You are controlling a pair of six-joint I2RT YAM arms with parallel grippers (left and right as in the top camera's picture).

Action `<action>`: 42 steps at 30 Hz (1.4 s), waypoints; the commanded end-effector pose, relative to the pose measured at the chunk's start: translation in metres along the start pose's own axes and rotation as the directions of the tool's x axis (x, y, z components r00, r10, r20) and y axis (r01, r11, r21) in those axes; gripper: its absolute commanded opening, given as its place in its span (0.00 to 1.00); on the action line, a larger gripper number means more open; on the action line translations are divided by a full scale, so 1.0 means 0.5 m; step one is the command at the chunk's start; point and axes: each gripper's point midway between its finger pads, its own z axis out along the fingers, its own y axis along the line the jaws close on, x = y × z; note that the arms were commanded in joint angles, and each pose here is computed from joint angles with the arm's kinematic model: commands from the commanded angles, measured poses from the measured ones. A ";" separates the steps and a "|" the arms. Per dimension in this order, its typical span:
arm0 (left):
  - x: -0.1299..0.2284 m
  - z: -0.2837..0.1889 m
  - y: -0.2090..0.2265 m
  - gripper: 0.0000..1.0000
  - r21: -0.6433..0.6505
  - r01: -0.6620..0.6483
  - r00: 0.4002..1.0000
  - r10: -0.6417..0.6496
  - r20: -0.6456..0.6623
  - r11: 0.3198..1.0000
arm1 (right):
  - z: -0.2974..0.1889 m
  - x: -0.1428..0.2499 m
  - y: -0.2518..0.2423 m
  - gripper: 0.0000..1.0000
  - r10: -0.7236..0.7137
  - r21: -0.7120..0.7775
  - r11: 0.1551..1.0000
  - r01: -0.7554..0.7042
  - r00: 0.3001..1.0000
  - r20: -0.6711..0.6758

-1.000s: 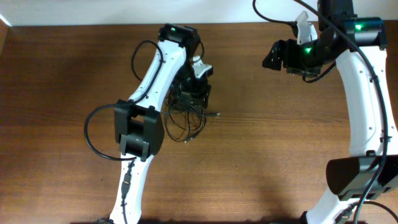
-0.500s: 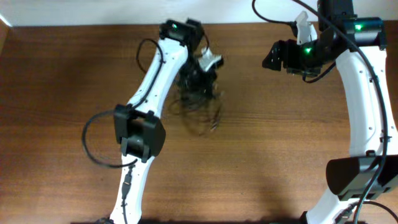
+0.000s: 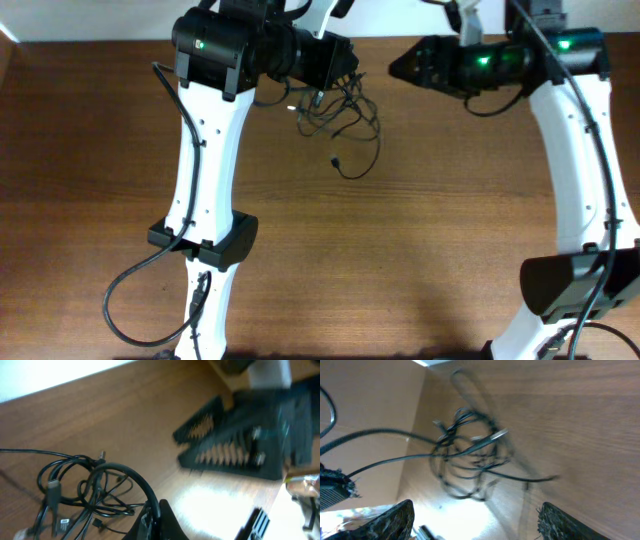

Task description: Untangle cables

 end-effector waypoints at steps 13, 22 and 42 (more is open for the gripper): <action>-0.097 -0.102 -0.048 0.00 0.274 0.110 0.972 -0.161 0.171 0.955 | 0.102 -0.024 -0.021 0.64 0.221 0.107 0.968 -0.226 0.974 0.055; -0.097 -0.102 -0.048 0.00 0.273 0.110 0.972 -0.160 0.171 0.956 | 0.197 0.030 -0.008 0.59 0.277 0.084 0.959 -0.271 0.958 -0.076; -0.180 -0.442 0.016 0.00 0.203 0.031 0.837 -0.136 0.530 0.979 | 0.198 0.027 -0.226 0.04 0.477 0.258 0.853 -0.454 0.878 -0.029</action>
